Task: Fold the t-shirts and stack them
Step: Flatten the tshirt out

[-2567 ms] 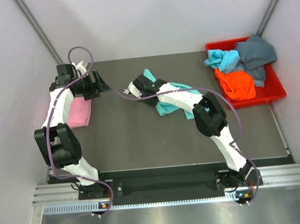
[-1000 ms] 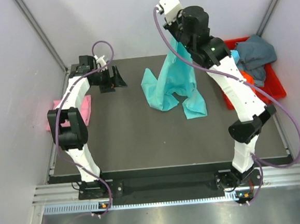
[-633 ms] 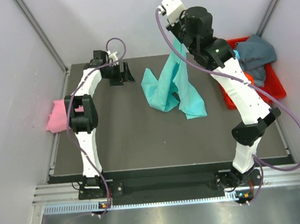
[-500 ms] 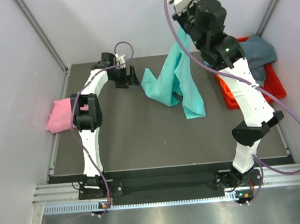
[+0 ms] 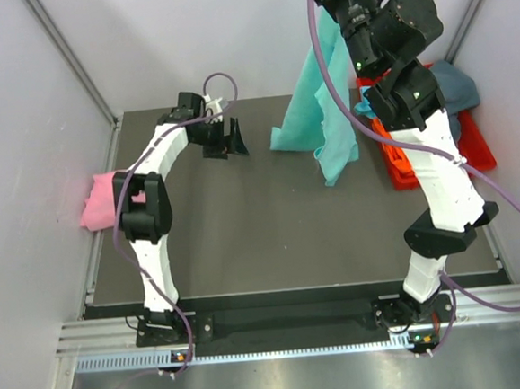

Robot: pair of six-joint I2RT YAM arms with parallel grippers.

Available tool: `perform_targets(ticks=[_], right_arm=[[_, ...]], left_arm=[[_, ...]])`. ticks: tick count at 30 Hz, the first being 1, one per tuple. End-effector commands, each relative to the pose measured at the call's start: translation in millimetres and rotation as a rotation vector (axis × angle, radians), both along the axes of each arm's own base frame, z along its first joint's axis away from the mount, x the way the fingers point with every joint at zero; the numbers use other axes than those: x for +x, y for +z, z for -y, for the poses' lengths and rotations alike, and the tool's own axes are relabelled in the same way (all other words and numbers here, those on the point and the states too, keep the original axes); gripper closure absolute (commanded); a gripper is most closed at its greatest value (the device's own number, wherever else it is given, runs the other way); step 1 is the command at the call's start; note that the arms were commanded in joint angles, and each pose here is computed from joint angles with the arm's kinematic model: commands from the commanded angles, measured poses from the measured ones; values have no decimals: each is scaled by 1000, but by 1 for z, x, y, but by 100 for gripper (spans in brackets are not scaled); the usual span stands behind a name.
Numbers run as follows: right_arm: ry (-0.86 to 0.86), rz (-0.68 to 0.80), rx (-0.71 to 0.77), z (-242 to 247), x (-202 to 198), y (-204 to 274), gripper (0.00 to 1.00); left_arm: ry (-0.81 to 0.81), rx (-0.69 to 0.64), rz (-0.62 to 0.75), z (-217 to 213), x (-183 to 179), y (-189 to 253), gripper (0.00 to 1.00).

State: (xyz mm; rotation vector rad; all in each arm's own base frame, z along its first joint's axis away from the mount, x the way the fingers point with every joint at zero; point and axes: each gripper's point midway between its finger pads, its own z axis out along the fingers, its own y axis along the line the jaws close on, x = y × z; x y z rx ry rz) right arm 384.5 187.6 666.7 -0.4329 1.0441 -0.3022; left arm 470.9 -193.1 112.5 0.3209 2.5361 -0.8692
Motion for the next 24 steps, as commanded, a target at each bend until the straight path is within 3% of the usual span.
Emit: perform_targets(ticks=[1, 8, 12, 16, 24], right_arm=[[-21, 104, 32, 11, -16, 29, 100], [6, -19, 32, -7, 10, -8, 100], [121, -66, 63, -39, 8, -20, 100], [247, -24, 9, -87, -26, -14, 100], [476, 12, 2, -155, -88, -7, 100]], left_arm=[[-47, -52, 136, 7, -23, 74, 6], [-295, 134, 280, 56, -76, 82, 5], [-309, 177, 330, 66, -88, 93, 5], [-228, 263, 351, 41, -88, 99, 5], [-54, 290, 441, -41, -109, 134, 5]])
